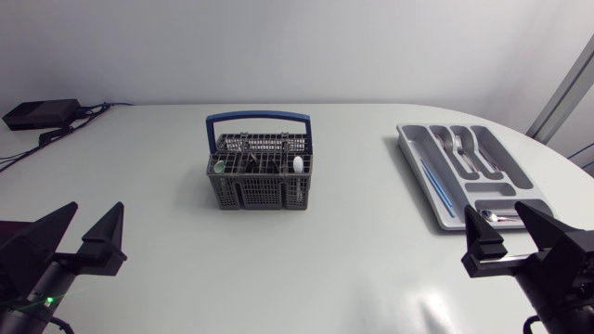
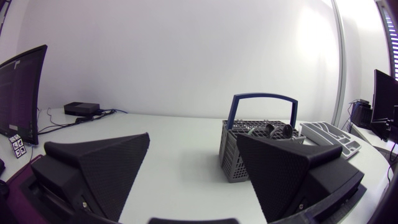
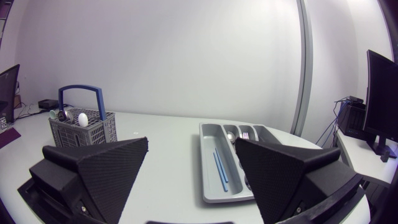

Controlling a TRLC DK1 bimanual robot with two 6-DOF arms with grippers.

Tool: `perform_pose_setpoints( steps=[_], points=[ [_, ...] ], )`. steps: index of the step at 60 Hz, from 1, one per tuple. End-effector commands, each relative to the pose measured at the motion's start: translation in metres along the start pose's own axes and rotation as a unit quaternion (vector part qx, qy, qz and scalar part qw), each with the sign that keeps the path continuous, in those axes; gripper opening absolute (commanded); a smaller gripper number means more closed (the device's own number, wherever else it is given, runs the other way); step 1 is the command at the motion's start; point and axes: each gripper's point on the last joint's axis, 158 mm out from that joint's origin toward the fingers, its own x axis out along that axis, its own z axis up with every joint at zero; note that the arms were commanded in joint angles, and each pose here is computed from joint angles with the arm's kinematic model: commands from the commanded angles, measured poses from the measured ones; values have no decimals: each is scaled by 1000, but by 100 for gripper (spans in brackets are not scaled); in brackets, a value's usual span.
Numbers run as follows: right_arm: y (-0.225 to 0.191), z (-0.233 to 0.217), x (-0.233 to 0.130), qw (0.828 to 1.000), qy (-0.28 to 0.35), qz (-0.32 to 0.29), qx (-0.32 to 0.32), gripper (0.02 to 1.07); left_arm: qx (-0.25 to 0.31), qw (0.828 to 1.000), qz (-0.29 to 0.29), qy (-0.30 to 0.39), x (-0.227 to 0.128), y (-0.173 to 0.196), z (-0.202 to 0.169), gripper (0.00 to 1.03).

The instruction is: Unload the cutlery basket into the drawer organizer.

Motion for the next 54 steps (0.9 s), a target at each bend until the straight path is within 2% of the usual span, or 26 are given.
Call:
perform_pose_setpoints(
  steps=[1,26,54],
  points=[
    [2,-1,0,1000,-5,3,9,103,-6,1000,9,-10,-1,4,5,99],
    [1,25,-2,1000,-26,1,8,103,-2,999,23,-39,-6,10,39,99],
    [8,45,15,1000,5,11,7,102,-17,999,30,25,21,12,63,99]
  ],
)
